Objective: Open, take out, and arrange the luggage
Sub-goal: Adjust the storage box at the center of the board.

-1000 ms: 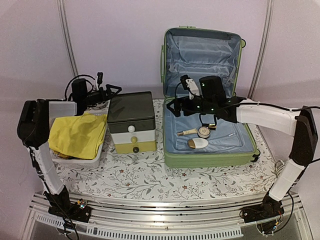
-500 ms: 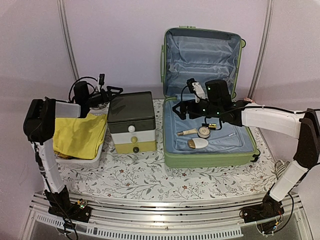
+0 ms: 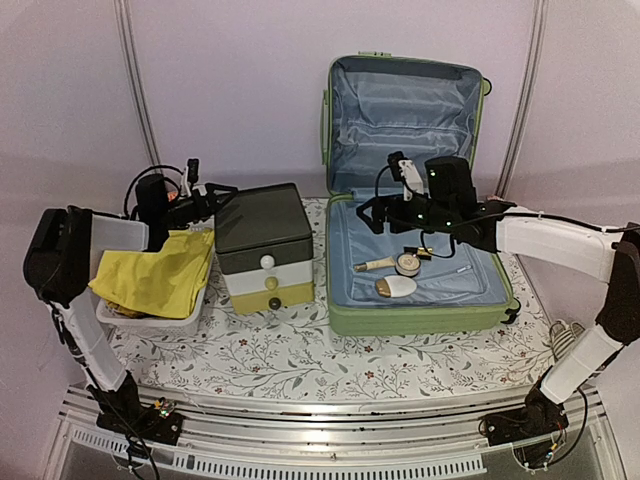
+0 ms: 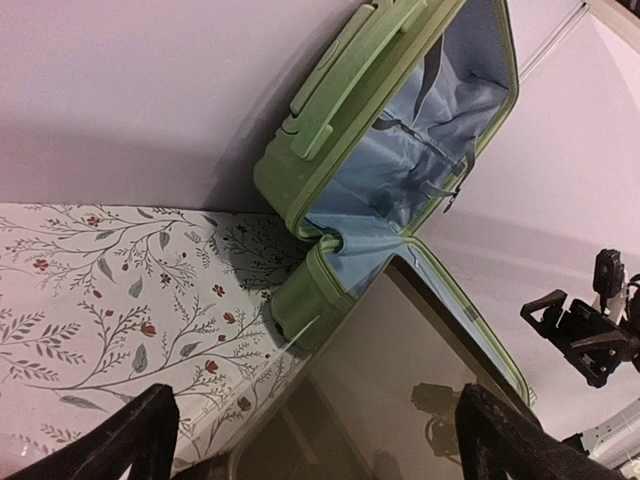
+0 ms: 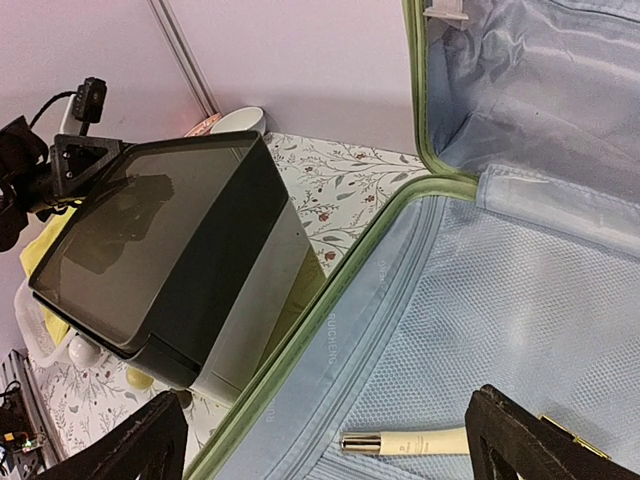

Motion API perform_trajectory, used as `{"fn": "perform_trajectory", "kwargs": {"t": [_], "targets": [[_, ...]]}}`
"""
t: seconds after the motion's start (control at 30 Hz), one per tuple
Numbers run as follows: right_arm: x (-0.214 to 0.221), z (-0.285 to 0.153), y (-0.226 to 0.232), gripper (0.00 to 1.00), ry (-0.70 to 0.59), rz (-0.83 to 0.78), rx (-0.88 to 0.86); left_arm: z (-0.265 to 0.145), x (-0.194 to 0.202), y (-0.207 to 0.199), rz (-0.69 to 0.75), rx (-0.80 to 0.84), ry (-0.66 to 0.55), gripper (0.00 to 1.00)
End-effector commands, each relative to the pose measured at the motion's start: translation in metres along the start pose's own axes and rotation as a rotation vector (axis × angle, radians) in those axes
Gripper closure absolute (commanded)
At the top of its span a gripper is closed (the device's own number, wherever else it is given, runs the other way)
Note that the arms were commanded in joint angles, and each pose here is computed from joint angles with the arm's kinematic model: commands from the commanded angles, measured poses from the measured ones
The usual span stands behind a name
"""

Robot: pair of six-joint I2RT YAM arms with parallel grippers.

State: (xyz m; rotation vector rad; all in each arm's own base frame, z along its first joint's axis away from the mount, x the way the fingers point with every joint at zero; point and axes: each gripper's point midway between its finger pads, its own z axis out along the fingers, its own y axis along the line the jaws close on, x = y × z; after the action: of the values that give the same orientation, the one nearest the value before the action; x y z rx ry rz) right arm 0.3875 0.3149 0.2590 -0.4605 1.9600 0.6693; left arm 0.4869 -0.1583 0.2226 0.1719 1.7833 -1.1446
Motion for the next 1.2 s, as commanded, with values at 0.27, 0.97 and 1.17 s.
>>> {"fn": "perform_trajectory", "kwargs": {"t": [0.27,0.97,1.17], "targets": [[0.011,-0.027,-0.011,0.01,0.021,0.016,0.026,0.0,0.01,-0.051,0.036,0.049,0.024,0.02],[0.007,-0.045,-0.001,0.01,0.012,-0.01,-0.058,-0.132,-0.038,-0.117,0.227,-0.369,-0.08,0.02],[0.008,-0.046,0.006,0.01,0.027,-0.012,-0.092,-0.16,-0.031,-0.122,0.198,-0.454,-0.097,0.02]]}}
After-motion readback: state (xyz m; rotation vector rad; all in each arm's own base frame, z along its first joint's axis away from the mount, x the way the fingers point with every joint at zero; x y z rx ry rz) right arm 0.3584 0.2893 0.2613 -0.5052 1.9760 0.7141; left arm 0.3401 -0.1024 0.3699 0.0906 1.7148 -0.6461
